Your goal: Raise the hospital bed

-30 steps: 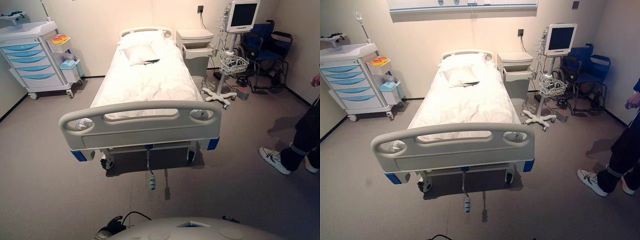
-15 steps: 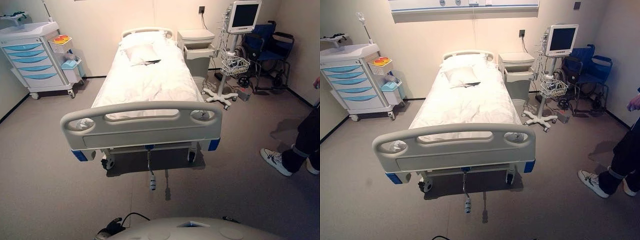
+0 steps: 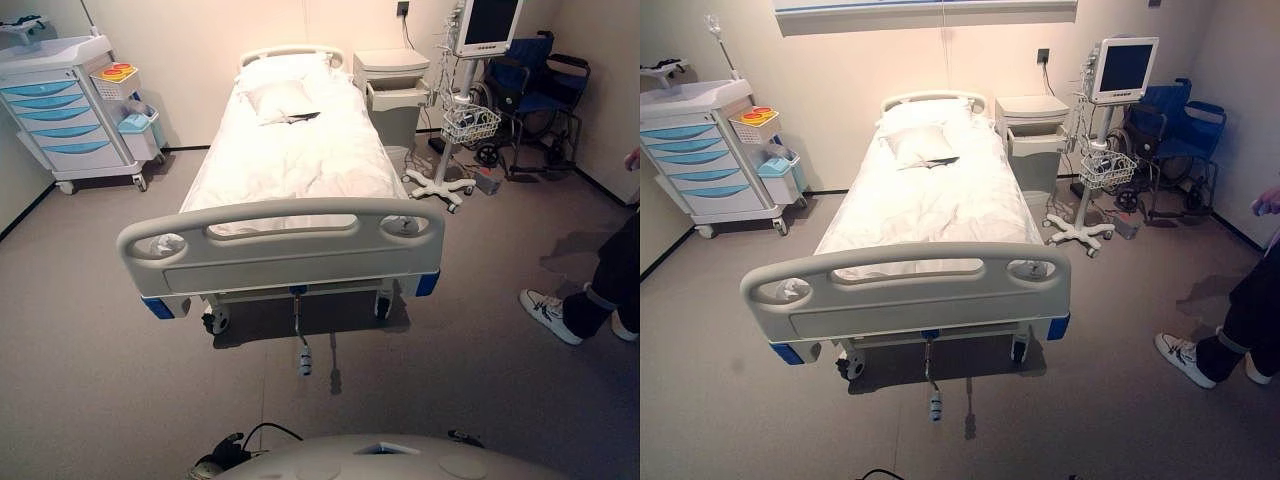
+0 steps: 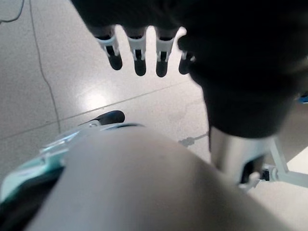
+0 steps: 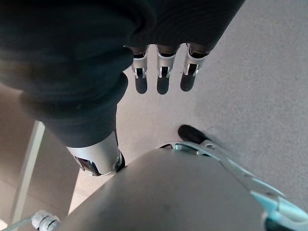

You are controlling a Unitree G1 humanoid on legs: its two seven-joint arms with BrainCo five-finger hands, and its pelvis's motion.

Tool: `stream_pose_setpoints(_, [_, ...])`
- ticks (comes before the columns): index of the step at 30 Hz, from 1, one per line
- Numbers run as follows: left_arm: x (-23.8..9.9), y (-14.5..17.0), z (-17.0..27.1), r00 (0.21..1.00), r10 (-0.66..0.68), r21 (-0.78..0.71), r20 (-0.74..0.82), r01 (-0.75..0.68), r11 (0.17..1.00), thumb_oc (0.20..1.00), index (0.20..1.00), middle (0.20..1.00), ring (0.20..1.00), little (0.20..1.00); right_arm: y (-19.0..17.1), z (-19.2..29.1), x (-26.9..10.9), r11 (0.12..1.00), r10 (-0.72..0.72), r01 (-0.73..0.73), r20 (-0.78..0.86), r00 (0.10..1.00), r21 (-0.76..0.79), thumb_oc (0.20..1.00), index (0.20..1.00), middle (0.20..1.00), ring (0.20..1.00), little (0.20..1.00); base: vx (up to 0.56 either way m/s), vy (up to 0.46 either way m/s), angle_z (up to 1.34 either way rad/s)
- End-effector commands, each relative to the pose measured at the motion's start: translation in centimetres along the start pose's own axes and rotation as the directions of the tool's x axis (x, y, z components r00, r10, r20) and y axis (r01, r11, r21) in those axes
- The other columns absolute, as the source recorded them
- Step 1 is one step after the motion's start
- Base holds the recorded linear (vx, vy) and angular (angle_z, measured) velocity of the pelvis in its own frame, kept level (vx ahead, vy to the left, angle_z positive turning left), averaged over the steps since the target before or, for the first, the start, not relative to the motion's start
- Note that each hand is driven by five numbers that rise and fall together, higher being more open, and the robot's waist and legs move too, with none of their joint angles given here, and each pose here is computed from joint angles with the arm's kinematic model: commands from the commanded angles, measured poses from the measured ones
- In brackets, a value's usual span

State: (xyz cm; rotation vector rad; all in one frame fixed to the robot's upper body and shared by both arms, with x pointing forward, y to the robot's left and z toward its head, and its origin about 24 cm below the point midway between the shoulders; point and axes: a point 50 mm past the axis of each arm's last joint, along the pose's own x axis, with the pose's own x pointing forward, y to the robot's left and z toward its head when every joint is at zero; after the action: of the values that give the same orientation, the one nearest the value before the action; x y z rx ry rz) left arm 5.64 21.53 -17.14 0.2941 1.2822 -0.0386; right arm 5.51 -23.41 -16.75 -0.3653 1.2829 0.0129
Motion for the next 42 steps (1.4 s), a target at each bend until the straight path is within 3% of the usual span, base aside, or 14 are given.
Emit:
stream_pose_setpoints(1, [0.4,2.8,3.6,0.988,0.129,-0.075,0.085,-0.122,0.990,1.000,1.000,1.000,1.000,1.000,-1.8,3.6,0.5,0.995,-0.083,0.079,0.069,0.994,0.065,1.000,1.000,1.000,1.000,1.000,-0.19,-0.003,0.01])
stream_pose_setpoints(15, [0.3,3.8,9.0,0.951,0.216,-0.434,0.220,-0.103,0.895,1.000,1.000,1.000,1.000,1.000,-5.8,10.0,0.2,0.963,-0.237,0.195,0.244,0.940,0.185,1.000,1.000,1.000,1.000,1.000,-0.14,-0.012,-0.04])
stream_pose_setpoints(16, [0.2,2.7,11.9,0.939,0.216,-0.449,0.267,-0.077,0.890,1.000,1.000,1.000,1.000,1.000,-5.3,10.8,0.2,0.961,-0.242,0.196,0.251,0.937,0.195,1.000,1.000,1.000,1.000,1.000,-0.07,-0.021,-0.09])
stream_pose_setpoints(18, [0.1,2.4,12.5,0.930,0.220,-0.459,0.295,-0.064,0.886,1.000,1.000,1.000,1.000,1.000,-5.0,9.2,0.4,0.962,-0.234,0.195,0.210,0.949,0.189,1.000,1.000,1.000,1.000,1.000,-0.07,0.009,-0.08])
stream_pose_setpoints(19, [-0.3,2.1,14.3,0.908,0.231,-0.490,0.349,-0.034,0.871,1.000,1.000,1.000,1.000,1.000,-3.7,10.7,0.2,0.970,-0.223,0.183,0.287,0.931,0.161,1.000,1.000,1.000,1.000,1.000,-0.10,0.016,-0.08])
stream_pose_setpoints(25, [-0.9,2.4,16.9,0.875,0.252,-0.485,0.414,-0.022,0.874,1.000,1.000,1.000,1.000,1.000,-3.2,12.2,-0.2,0.969,-0.228,0.175,0.356,0.906,0.174,1.000,1.000,1.000,1.000,1.000,-0.04,-0.008,-0.05])
stream_pose_setpoints(30, [-3.0,3.9,22.3,0.772,0.327,-0.490,0.545,-0.024,0.871,1.000,1.000,1.000,1.000,1.000,-3.9,15.8,-1.2,0.962,-0.266,0.195,0.478,0.837,0.192,1.000,1.000,1.000,1.000,1.000,-0.05,0.019,-0.08])
stream_pose_setpoints(42, [-6.6,6.2,28.3,0.620,0.411,-0.518,0.669,-0.008,0.855,1.000,1.000,1.000,1.000,1.000,-5.0,19.1,-2.6,0.954,-0.300,0.222,0.590,0.749,0.203,1.000,1.000,1.000,1.000,1.000,-0.02,0.018,-0.09])
